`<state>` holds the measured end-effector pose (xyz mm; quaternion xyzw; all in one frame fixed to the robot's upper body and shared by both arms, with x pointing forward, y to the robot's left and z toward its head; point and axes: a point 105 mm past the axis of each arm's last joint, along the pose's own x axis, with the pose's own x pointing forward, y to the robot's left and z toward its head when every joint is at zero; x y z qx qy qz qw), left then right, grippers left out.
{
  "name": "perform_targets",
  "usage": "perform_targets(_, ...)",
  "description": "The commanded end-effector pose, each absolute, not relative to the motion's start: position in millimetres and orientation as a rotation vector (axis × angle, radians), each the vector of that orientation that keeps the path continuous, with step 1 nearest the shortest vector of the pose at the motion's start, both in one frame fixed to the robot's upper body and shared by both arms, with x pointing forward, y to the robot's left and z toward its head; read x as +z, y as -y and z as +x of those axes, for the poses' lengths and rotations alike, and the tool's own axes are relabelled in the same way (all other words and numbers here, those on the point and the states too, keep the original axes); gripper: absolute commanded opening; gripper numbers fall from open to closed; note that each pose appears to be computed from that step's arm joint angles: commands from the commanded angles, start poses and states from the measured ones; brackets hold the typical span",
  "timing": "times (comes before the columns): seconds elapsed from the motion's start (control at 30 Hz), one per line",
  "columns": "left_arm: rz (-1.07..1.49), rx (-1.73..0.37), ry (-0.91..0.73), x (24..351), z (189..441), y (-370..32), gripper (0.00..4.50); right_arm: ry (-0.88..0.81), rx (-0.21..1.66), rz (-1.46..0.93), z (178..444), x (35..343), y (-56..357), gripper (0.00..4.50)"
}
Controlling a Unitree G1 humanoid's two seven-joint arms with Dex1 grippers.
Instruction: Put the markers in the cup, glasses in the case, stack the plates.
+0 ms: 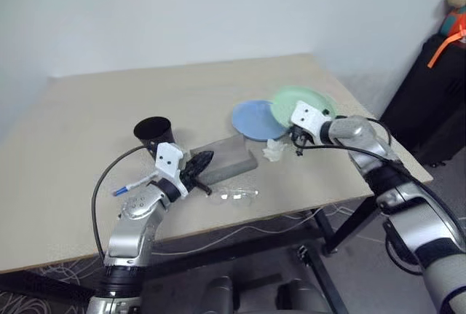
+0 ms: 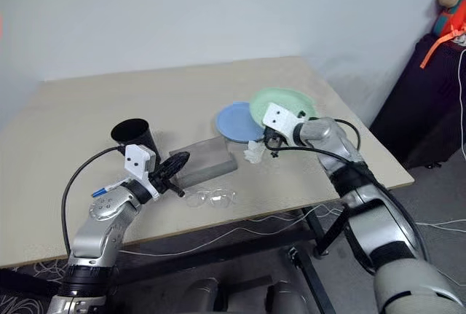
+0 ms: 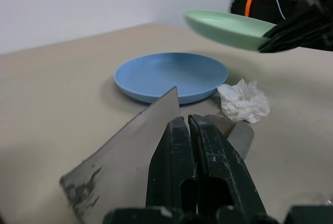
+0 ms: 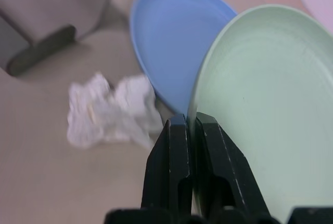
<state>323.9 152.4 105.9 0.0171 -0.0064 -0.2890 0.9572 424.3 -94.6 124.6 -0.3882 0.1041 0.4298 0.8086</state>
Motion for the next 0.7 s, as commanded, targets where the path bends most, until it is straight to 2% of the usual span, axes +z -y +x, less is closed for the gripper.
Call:
perform_targets(0.03, 0.061, -0.592, 0.059, 117.9, 325.4, -151.7, 0.0, -0.138, 0.961, -0.882, 430.2, 140.2, 83.0, 0.09)
perform_targets(0.07, 0.062, -0.592, 0.06, 118.1, 325.3, -151.6, 0.0, -0.127, 0.975, -0.891, 431.5, 140.7, 77.9, 0.09)
perform_targets(0.17, 0.066, -0.587, 0.062, 119.2, 324.5, -153.2, 0.0, -0.113, 1.009, -0.897, 434.1, 142.6, 62.7, 0.68)
perform_targets(0.53, 0.069, -0.576, 0.058, 118.6, 320.7, -156.3, 0.0, -0.013, 0.982, -0.833, 440.5, 163.4, 46.7, 4.37)
perform_targets(0.7, 0.071, -0.58, 0.056, 119.0, 321.3, -155.6, 0.0, -0.016, 1.003, -0.722, 439.5, 177.2, 58.5, 4.37)
